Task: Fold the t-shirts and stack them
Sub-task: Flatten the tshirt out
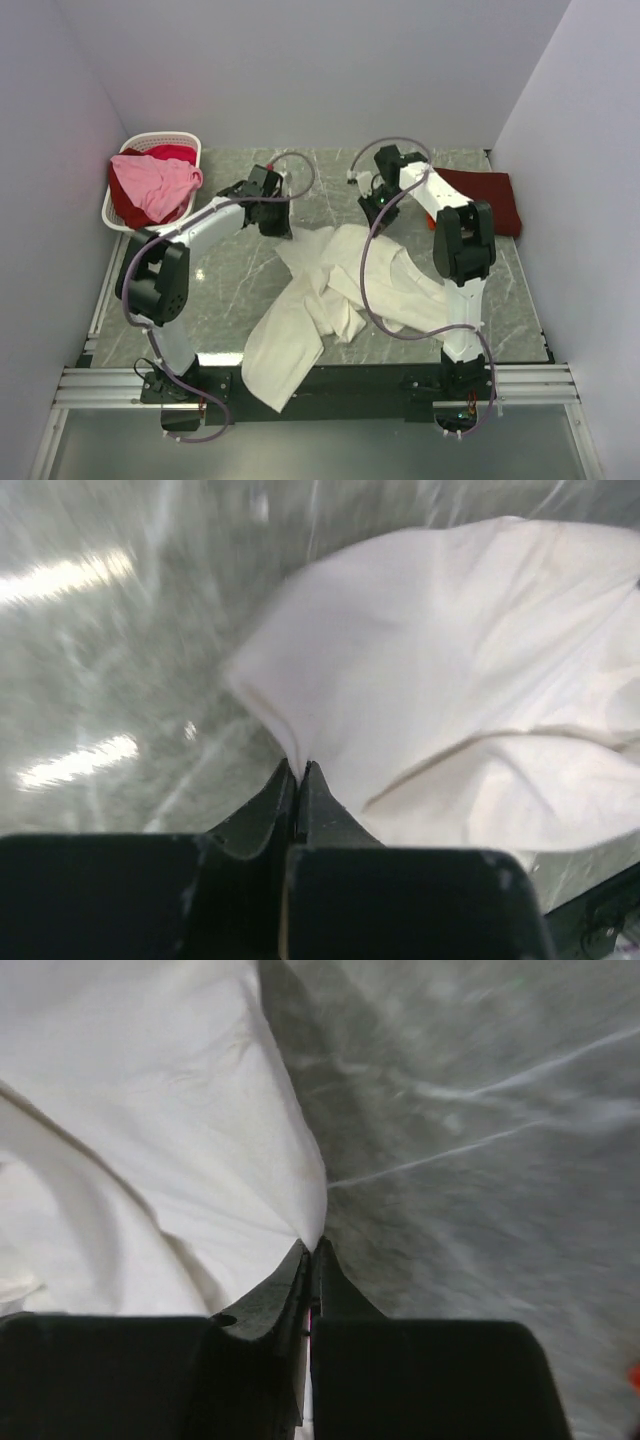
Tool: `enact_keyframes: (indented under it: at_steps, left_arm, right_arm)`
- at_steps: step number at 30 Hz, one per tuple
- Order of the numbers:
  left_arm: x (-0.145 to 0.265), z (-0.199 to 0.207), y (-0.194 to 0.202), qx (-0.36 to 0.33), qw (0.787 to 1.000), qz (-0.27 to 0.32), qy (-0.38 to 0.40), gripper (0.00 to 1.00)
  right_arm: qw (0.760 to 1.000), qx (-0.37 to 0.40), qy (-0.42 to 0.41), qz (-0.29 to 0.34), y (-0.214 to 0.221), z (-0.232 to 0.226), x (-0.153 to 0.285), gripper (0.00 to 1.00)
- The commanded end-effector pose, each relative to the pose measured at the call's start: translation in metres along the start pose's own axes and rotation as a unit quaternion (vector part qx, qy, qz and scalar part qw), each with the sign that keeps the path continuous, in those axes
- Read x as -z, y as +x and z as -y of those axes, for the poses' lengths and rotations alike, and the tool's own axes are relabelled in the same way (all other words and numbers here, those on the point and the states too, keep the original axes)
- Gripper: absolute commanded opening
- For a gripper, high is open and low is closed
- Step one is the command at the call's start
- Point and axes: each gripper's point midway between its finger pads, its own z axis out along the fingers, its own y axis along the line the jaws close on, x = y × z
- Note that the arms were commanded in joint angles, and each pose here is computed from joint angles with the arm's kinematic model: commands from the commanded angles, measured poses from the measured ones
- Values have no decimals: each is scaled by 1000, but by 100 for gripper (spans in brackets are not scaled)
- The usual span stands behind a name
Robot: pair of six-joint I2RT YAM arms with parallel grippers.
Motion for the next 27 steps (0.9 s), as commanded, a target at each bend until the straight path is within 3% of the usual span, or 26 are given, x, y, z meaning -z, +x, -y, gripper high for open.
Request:
enact_keyframes:
  at_steps: [1,5,9,17,20,21,24,25,27]
  left_arm:
    - [86,18,-90,-57,987,149,-21,1]
    - [148,27,-134,-97,966,238,-37,1]
    - [214,36,-170,-122,933,334,-58,0]
    - [334,64,-188,-159,855,492,-36,0]
    - [391,78,-181,-158,815,558,-9,0]
    - [423,86,-177,-156,790,593,8,0]
    - [472,108,-162,-164,751,636,65,1]
    - [503,116,-152,-162,725,663,91,1]
    - [538,130,-135,-174,696,684,130,1]
  right_arm:
    - [988,50,71,124,-61,-6,95,0]
    - [961,87,134,226,-91,-22,184,0]
    - [932,103,188,292,-94,-34,243,0]
    - [852,135,270,428,-71,-75,344,0]
    - [825,152,289,460,-60,-94,381,0]
    - [816,157,293,474,-58,-102,396,0]
    - [795,172,286,506,-43,-129,426,0]
    - [789,176,283,517,-39,-137,434,0]
    - [766,189,283,545,-25,-159,457,0]
